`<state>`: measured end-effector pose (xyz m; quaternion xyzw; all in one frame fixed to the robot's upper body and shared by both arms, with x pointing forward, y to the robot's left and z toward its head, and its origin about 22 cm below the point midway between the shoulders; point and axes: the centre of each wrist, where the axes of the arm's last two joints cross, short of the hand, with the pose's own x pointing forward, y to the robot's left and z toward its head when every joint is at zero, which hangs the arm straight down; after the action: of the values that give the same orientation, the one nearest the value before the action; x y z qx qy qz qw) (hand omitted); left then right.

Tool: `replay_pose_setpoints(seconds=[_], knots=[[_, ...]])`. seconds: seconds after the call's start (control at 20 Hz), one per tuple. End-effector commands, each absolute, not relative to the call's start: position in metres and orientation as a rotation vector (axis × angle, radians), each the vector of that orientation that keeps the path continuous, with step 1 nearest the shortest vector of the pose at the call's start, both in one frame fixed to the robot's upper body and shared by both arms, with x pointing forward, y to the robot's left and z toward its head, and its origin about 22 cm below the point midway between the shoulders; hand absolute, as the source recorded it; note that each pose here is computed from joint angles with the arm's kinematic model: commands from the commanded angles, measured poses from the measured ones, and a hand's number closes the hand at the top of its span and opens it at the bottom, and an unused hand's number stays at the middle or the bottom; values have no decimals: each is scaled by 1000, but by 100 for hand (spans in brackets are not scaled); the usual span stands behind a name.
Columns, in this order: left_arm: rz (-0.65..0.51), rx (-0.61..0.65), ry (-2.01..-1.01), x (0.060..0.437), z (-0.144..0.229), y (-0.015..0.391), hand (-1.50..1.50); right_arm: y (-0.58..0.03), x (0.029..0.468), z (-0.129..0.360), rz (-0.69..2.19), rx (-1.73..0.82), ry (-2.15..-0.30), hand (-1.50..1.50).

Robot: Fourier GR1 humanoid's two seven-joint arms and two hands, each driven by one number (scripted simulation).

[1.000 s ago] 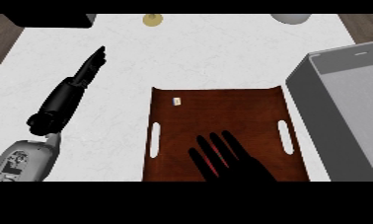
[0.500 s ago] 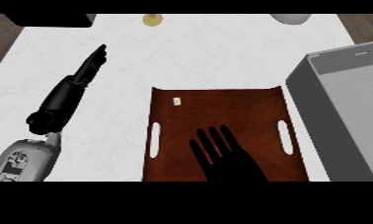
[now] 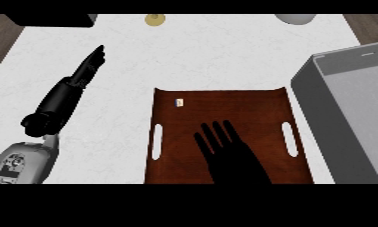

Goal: Pick the tomato from the tray and place it in the cardboard box

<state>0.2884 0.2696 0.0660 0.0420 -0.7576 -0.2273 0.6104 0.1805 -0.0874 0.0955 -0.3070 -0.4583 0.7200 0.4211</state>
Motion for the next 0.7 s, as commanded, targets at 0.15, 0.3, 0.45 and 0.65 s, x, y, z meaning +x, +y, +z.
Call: replay_pose_setpoints(seconds=[0.15,0.3,0.45,0.65], knots=[[-536,94,-1757,291,62,265,0,-97,198,73,1774,-728,-1137,-150],[-531,106,-1746,288,70,280,0,-79,177,68,1776,-734,-1112,-150],[-528,119,-1752,290,65,266,0,-70,186,59,1775,-789,-1069,-150],[-531,77,-1757,286,66,262,0,-87,209,49,1760,-805,-1064,-150]])
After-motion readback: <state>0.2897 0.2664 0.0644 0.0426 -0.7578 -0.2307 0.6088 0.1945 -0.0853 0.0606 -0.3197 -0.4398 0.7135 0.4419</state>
